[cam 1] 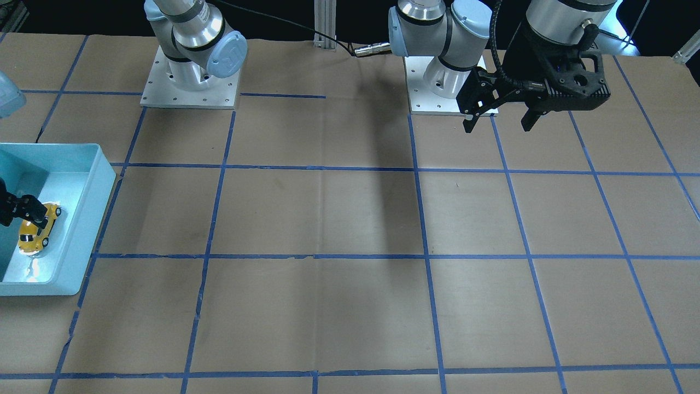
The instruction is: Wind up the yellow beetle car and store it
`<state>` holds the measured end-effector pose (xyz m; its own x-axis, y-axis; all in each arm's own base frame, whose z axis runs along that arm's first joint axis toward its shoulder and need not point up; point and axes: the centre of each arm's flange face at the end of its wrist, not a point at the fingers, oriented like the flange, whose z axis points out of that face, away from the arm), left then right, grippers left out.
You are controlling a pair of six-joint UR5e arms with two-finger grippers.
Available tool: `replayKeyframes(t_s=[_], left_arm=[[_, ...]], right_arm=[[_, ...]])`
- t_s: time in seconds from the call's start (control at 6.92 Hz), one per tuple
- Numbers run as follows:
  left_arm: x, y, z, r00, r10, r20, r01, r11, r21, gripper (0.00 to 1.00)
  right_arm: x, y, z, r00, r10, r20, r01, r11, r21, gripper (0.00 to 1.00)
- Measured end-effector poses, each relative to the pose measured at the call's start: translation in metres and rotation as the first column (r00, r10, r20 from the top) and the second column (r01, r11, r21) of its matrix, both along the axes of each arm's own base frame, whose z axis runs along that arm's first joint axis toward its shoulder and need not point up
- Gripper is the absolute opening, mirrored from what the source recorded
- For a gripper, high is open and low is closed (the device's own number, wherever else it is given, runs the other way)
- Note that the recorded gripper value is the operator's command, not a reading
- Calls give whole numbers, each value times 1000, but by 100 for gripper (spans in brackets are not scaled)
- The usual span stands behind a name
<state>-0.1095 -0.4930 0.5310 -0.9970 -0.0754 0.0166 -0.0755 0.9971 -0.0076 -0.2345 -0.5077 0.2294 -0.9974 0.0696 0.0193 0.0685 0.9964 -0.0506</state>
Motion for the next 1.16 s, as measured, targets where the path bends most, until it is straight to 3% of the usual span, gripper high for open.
replayKeyframes(t_s=[0.29, 0.72, 1.01, 1.16], left_arm=[[0, 0, 0, 1000, 0, 1, 0, 1000, 0, 100], [1, 1, -1, 1000, -14, 11, 14, 1000, 4, 100], [1, 3, 0, 1000, -23, 14, 23, 1000, 10, 100], [1, 3, 0, 1000, -24, 15, 24, 1000, 10, 100]], right_arm=[[1, -7, 13, 1000, -7, -13, 6, 999, -41, 100], [41, -41, 77, 997, -39, -59, 32, 992, -123, 100], [91, -57, 138, 995, -91, -38, 85, 988, -126, 100], [125, -67, 172, 995, -86, -46, 79, 988, -130, 100]])
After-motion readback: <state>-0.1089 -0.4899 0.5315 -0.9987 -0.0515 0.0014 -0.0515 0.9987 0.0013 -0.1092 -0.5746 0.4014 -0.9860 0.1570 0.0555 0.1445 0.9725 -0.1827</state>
